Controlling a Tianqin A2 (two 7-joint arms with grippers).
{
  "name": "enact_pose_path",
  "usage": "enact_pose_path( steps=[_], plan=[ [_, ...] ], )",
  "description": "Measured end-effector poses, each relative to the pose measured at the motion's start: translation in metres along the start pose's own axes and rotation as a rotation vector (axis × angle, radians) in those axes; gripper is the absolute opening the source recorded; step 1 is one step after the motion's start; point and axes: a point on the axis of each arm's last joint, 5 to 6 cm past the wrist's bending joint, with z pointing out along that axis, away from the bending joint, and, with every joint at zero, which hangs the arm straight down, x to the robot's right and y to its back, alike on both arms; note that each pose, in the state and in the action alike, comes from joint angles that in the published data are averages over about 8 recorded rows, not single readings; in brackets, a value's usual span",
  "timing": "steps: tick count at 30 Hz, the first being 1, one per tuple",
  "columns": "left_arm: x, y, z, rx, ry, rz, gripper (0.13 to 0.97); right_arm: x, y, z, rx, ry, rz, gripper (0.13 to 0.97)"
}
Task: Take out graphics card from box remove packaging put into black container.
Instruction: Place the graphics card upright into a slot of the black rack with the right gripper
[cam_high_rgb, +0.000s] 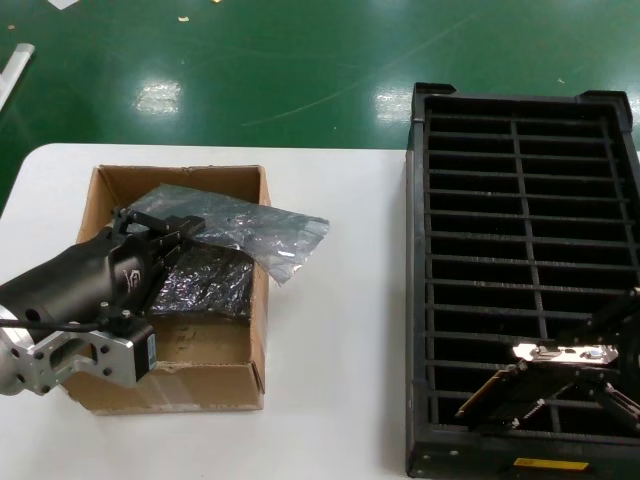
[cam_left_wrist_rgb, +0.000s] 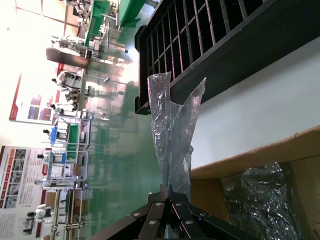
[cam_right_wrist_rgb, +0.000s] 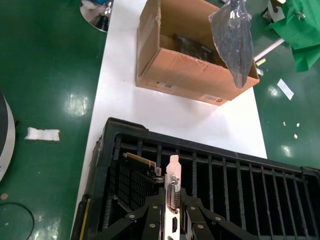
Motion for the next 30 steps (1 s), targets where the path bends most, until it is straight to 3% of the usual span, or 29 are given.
enact_pose_path(
  steps=[15,30],
  plan=[
    [0.0000,0.0000,0.0000,0.000,0.000,0.000,0.138,-0.0034,-0.0070,-0.0034,0.022,-0.005,0.068,0.179],
    [0.0000,0.0000,0.0000,0.000,0.000,0.000,0.138,-0.0036,-0.0093,-0.0042,-0.018,0.040,0.177,0.179]
  ],
)
